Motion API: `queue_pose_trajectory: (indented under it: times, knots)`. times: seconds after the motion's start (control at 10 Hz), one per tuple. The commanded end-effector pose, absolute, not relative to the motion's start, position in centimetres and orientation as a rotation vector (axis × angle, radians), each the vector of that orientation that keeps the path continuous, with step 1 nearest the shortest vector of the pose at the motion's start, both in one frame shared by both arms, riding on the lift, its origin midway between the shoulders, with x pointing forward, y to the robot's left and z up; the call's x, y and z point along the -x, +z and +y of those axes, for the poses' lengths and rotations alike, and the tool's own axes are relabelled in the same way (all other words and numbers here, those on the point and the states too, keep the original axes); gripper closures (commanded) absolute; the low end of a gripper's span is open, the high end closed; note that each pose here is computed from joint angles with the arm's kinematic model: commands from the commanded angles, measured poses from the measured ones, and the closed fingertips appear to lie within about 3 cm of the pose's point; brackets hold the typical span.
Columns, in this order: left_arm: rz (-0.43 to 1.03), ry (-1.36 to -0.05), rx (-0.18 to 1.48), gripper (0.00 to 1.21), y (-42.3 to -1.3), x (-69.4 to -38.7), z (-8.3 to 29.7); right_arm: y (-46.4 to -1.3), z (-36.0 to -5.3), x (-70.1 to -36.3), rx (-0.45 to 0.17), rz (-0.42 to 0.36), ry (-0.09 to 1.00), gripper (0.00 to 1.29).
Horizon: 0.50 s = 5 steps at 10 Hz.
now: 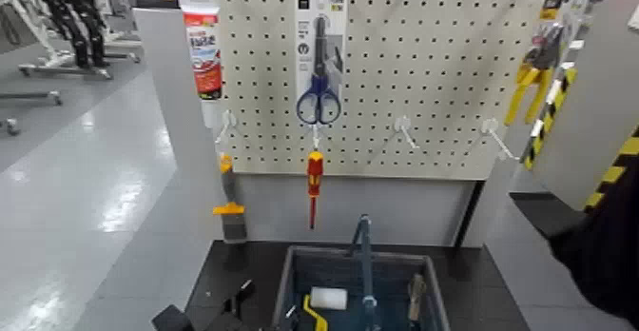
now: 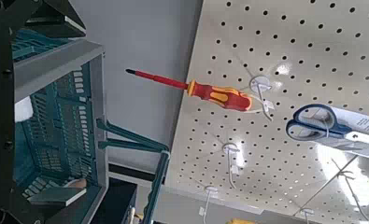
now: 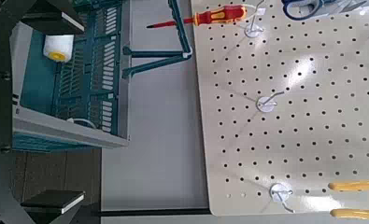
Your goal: Put the black wrench into the crate.
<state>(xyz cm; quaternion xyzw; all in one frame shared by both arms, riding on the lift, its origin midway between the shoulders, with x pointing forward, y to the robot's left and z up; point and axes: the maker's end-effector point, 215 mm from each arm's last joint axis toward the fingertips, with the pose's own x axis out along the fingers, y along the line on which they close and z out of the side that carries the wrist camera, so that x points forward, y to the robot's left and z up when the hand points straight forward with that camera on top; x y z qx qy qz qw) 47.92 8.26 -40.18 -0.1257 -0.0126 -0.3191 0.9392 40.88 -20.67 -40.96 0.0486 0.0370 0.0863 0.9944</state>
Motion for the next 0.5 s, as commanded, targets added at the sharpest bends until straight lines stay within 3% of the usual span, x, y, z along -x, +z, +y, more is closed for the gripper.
queue_pose_trajectory:
  times: [0.1, 0.5]
  knots:
    - [-0.016, -0.637, 0.264, 0.11, -40.65, -47.53, 8.64, -40.46, -20.60, -41.05, -0.097, 0.067, 0.173, 0.07]
    - [0.006, -0.620, 0.271, 0.11, -41.10, -47.01, 9.14, -40.04, -20.47, -41.08, -0.076, 0.050, 0.160, 0.07]
